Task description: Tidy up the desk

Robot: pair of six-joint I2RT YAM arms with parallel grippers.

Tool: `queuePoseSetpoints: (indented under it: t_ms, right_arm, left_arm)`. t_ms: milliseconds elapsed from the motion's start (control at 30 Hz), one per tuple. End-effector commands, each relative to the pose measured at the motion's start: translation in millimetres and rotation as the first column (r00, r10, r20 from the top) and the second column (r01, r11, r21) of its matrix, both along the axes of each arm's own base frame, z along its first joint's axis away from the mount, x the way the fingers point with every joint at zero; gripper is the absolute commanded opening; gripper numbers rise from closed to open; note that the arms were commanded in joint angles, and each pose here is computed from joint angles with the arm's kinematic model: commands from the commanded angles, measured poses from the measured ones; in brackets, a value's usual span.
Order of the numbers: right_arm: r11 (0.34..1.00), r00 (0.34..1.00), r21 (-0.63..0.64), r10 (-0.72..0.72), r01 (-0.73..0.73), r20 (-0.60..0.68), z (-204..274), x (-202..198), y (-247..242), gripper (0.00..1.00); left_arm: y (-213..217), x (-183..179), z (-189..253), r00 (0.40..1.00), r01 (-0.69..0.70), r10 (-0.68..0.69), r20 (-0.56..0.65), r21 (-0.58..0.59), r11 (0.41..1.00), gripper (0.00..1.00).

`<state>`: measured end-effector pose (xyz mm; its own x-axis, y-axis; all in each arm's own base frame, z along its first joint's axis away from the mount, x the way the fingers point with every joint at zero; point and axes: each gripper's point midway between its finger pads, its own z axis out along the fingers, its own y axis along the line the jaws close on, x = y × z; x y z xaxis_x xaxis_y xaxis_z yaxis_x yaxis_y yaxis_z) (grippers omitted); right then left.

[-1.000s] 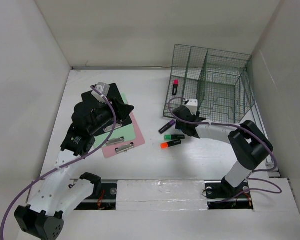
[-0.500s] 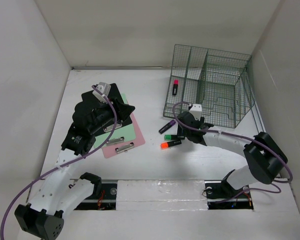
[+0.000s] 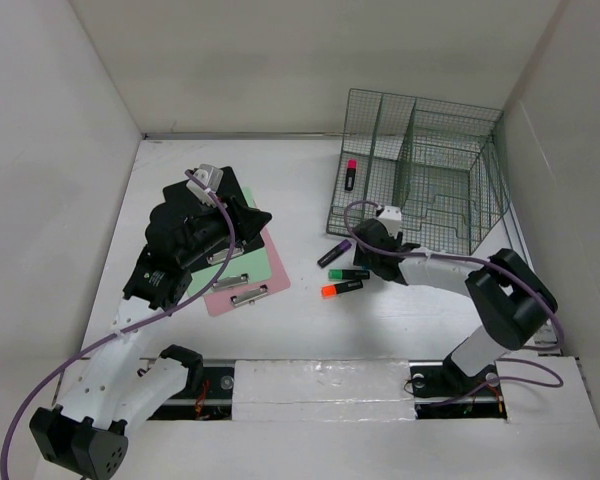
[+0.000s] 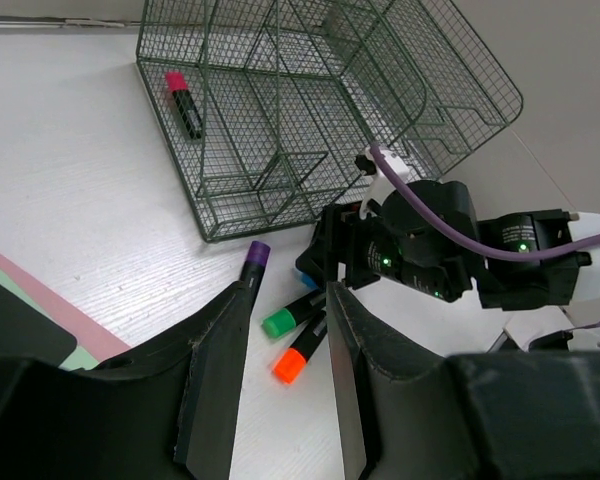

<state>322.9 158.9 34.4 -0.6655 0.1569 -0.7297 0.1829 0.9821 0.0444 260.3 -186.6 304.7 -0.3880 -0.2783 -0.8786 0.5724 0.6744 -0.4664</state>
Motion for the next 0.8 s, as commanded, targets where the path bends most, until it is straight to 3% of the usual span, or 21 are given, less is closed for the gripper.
queuePoseSetpoints:
  t_ms: [0, 67, 167, 200, 367, 567, 767]
  right_arm:
    - [0.996, 0.997, 0.085, 0.008, -0.014, 0.079, 15.2, 29.6, 16.6, 0.65]
    - [0.996, 0.998, 0.093, 0.008, -0.013, 0.055, 7.1, 29.7, 17.0, 0.6]
    - [0.994, 1.0, 0.11, 0.012, -0.013, 0.012, -7.9, 18.4, 19.7, 0.45]
    - [0.991, 1.0, 0.134, 0.02, -0.022, 0.02, -8.5, 17.8, 23.0, 0.34]
    - [0.99, 0.999, 0.142, 0.019, -0.023, 0.035, 4.1, -1.6, 20.0, 0.13]
    - [0.987, 0.99, 0.145, 0.051, -0.07, 0.13, 48.8, -2.6, 25.2, 0.05]
    - [0.951, 0.944, 0.232, 0.129, -0.204, 0.303, 121.5, 3.0, 45.6, 0.04]
  left_arm:
    - [-4.3, -2.8, 25.9, 0.997, 0.033, -0.03, 0.077, -0.04, 0.999, 0.32]
    - [-3.4, -4.5, 26.4, 0.996, 0.032, -0.029, 0.084, -0.04, 0.999, 0.32]
    - [-2.3, -3.7, 28.2, 0.996, 0.025, -0.021, 0.088, -0.039, 0.999, 0.32]
    - [-2.7, -3.4, 27.0, 0.996, 0.026, -0.023, 0.082, -0.038, 0.999, 0.32]
    - [-4.4, -2.0, 25.0, 0.997, 0.032, -0.029, 0.074, -0.039, 0.999, 0.32]
    - [-4.7, -2.4, 26.2, 0.997, 0.033, -0.03, 0.076, -0.045, 0.998, 0.32]
    - [-5.6, -2.0, 25.6, 0.997, 0.038, -0.034, 0.073, -0.046, 0.998, 0.32]
